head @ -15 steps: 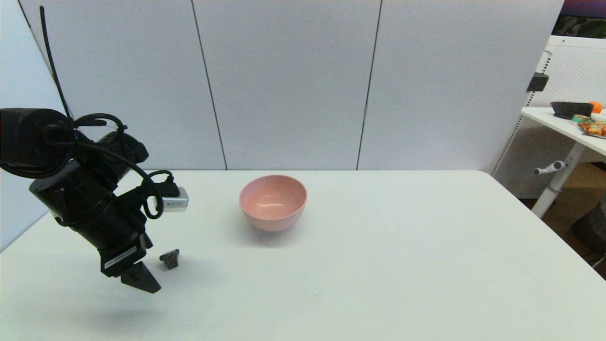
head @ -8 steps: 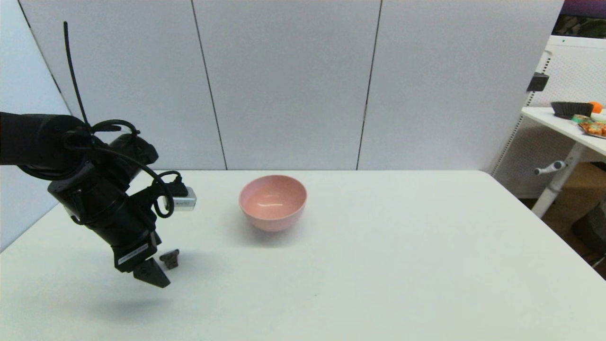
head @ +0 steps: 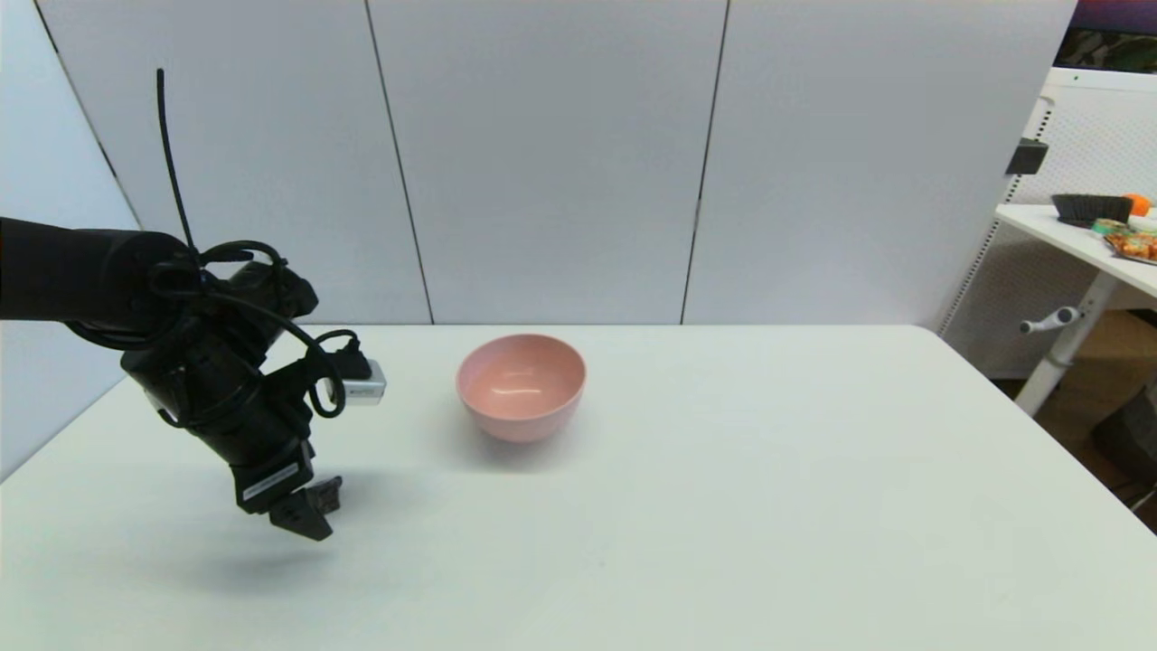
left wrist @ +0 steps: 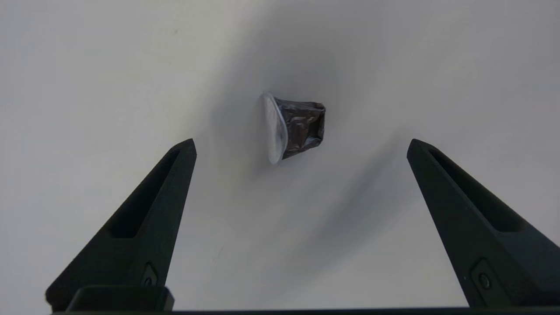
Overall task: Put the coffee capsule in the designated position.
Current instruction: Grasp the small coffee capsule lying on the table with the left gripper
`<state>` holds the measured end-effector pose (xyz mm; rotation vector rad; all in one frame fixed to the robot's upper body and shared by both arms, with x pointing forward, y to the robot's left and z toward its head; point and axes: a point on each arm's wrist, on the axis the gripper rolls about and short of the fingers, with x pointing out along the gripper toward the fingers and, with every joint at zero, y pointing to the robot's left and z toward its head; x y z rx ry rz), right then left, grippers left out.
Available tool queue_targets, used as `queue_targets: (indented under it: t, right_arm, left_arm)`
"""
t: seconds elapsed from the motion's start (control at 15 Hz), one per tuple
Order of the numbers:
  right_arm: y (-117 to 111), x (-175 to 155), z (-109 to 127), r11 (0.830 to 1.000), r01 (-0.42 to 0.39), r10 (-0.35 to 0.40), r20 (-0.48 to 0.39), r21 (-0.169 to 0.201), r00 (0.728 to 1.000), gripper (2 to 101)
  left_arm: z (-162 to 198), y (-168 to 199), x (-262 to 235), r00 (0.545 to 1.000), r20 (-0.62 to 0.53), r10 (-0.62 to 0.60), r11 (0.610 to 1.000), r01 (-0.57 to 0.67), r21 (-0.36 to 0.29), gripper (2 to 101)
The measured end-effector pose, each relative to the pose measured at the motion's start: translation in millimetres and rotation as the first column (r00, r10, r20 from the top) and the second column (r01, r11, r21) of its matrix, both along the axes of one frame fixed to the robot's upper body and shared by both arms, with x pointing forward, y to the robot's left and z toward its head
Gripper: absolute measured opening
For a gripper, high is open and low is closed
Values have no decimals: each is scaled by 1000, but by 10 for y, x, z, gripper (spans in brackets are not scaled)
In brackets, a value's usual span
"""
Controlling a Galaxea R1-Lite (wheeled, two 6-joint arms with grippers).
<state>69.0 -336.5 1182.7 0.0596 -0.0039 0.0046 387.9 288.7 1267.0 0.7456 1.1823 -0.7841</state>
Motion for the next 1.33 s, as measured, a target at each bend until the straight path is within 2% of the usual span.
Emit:
queue_targets:
  t: [1.33]
  right_arm:
    - [0,0,0,1000,0,0,0,0,1000,973]
  left_arm:
    - [-138,-84,14,998,-50,-26,1000,27,9,978]
